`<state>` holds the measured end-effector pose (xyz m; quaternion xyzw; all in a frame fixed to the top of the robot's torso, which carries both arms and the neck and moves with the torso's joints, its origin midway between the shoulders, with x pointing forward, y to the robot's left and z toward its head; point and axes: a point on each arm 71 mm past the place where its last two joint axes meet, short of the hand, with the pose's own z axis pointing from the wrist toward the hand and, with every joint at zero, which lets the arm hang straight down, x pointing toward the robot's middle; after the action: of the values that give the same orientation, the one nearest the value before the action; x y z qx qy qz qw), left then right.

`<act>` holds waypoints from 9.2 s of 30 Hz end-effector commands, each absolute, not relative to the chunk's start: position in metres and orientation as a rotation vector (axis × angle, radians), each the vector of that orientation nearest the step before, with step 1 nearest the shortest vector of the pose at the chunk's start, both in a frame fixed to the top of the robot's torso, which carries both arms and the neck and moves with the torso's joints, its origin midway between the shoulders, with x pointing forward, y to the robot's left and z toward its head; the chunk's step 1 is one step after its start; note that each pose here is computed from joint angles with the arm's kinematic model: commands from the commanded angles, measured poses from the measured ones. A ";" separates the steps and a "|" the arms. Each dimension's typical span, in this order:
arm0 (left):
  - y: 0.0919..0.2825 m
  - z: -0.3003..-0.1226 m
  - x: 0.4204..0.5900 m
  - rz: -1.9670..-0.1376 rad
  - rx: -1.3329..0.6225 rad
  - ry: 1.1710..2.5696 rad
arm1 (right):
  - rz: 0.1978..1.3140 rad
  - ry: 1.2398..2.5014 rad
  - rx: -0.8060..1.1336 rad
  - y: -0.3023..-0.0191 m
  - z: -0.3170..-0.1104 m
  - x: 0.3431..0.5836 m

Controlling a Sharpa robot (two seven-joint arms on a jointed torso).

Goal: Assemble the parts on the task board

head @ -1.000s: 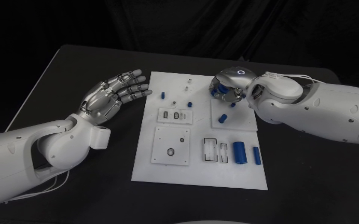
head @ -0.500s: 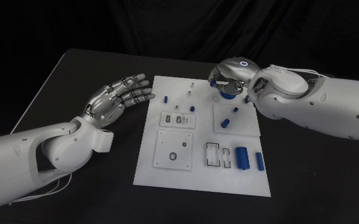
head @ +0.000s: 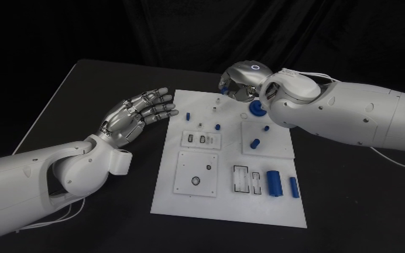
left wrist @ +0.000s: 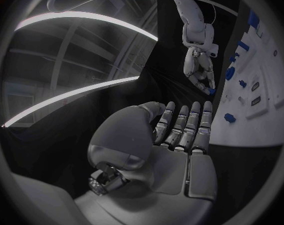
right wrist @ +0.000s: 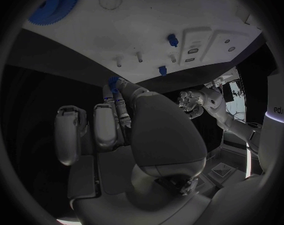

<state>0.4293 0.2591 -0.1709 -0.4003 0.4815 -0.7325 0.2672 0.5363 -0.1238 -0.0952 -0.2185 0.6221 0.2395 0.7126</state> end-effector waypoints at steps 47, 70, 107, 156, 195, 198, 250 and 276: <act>0.265 -0.162 0.430 -2.065 -1.010 1.140 | 0.526 1.458 -0.506 -0.109 -0.122 0.548; 0.264 -0.163 0.432 -2.064 -1.023 1.148 | 0.506 1.523 -0.479 -0.108 -0.130 0.552; 0.269 -0.164 0.431 -2.047 -1.036 1.159 | 0.425 1.609 -0.179 -0.255 -0.120 0.510; 0.265 -0.167 0.434 -2.061 -1.042 1.191 | 0.346 1.610 -0.215 -0.241 -0.137 0.526; 0.266 -0.169 0.437 -2.060 -1.047 1.205 | 0.387 1.477 -0.315 -0.220 -0.140 0.526; 0.267 -0.169 0.437 -2.058 -1.048 1.205 | 0.410 1.445 -0.320 -0.216 -0.136 0.522; 0.263 -0.171 0.441 -2.064 -1.047 1.222 | 0.537 1.505 -0.496 -0.108 -0.134 0.525; 0.264 -0.173 0.443 -2.054 -1.052 1.233 | 0.542 1.538 -0.519 -0.105 -0.138 0.522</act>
<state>0.4439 0.2638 -0.1765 -0.3975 0.4789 -0.7399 0.2554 0.5233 -0.1055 -0.1355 -0.2251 0.6720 0.2416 0.6629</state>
